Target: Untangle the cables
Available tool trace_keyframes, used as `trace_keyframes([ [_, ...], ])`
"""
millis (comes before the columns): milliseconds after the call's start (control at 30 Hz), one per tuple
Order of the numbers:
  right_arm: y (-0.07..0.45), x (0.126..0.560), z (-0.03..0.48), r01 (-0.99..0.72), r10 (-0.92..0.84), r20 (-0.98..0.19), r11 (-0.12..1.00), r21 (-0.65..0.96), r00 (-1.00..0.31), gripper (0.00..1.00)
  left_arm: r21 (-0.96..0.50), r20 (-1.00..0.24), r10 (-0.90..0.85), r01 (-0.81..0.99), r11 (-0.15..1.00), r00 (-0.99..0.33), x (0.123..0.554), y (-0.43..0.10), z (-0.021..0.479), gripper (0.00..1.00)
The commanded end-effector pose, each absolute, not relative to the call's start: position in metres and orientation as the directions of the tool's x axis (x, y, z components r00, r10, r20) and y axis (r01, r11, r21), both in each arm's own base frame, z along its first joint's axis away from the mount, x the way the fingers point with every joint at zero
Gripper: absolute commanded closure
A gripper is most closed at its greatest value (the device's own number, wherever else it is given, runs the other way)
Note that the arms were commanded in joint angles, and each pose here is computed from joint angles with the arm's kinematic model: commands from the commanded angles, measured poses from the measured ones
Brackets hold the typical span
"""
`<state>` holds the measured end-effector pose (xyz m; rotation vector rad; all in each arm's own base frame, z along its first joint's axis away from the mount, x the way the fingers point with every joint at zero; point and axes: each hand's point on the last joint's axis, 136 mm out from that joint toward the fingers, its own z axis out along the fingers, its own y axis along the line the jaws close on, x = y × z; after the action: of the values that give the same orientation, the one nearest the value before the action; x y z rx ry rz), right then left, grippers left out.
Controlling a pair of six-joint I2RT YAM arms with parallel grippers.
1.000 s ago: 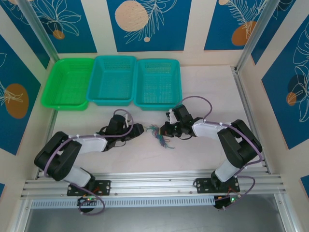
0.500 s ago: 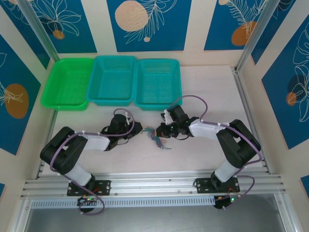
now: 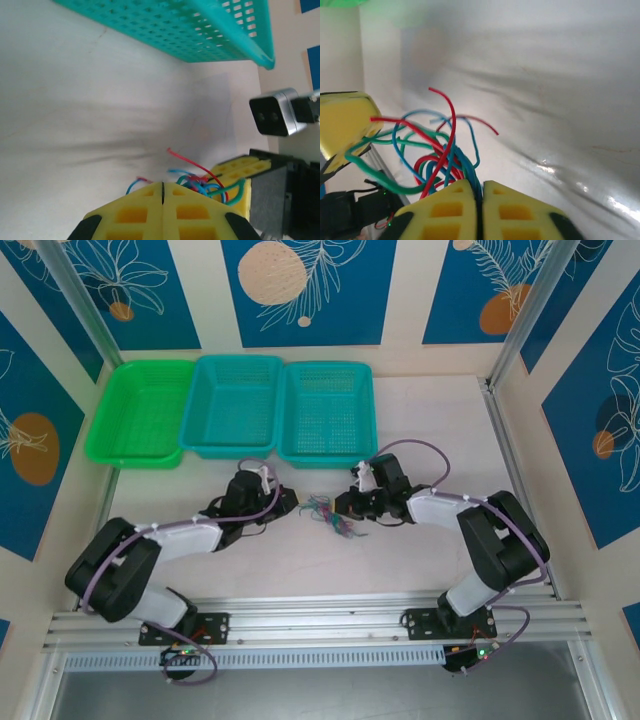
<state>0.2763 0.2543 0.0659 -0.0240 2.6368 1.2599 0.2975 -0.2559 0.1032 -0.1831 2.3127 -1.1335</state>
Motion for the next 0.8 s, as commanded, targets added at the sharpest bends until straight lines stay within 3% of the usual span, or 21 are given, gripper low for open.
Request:
trace_keyframes([
  [0, 0.234, 0.265, 0.032, -0.011, 0.079, -0.098, 0.718, 0.696, -0.992, 0.83, -0.696, -0.477, -0.285, 0.160, 0.700, -0.831, 0.300, -0.249, 0.104, 1.00],
  [267, 0.251, 0.270, 0.082, -0.237, -0.017, -0.319, 0.706, 0.667, -0.947, 0.62, -0.702, -0.403, -0.202, 0.160, 0.694, -0.893, 0.291, -0.275, 0.066, 1.00],
  [500, 0.276, 0.274, 0.112, -0.630, -0.337, -0.638, 0.713, 0.307, -0.693, 0.48, -0.695, -0.385, -0.188, 0.150, 0.703, -0.904, 0.288, -0.276, 0.055, 1.00],
  [600, 0.291, 0.279, 0.107, -0.712, -0.451, -0.655, 0.674, 0.197, -0.607, 0.46, -0.691, -0.394, -0.184, 0.158, 0.705, -0.900, 0.288, -0.275, 0.059, 1.00],
  [767, 0.308, 0.290, 0.078, -0.742, -0.549, -0.583, 0.654, 0.145, -0.598, 0.50, -0.685, -0.399, -0.185, 0.158, 0.711, -0.898, 0.287, -0.273, 0.061, 1.00],
])
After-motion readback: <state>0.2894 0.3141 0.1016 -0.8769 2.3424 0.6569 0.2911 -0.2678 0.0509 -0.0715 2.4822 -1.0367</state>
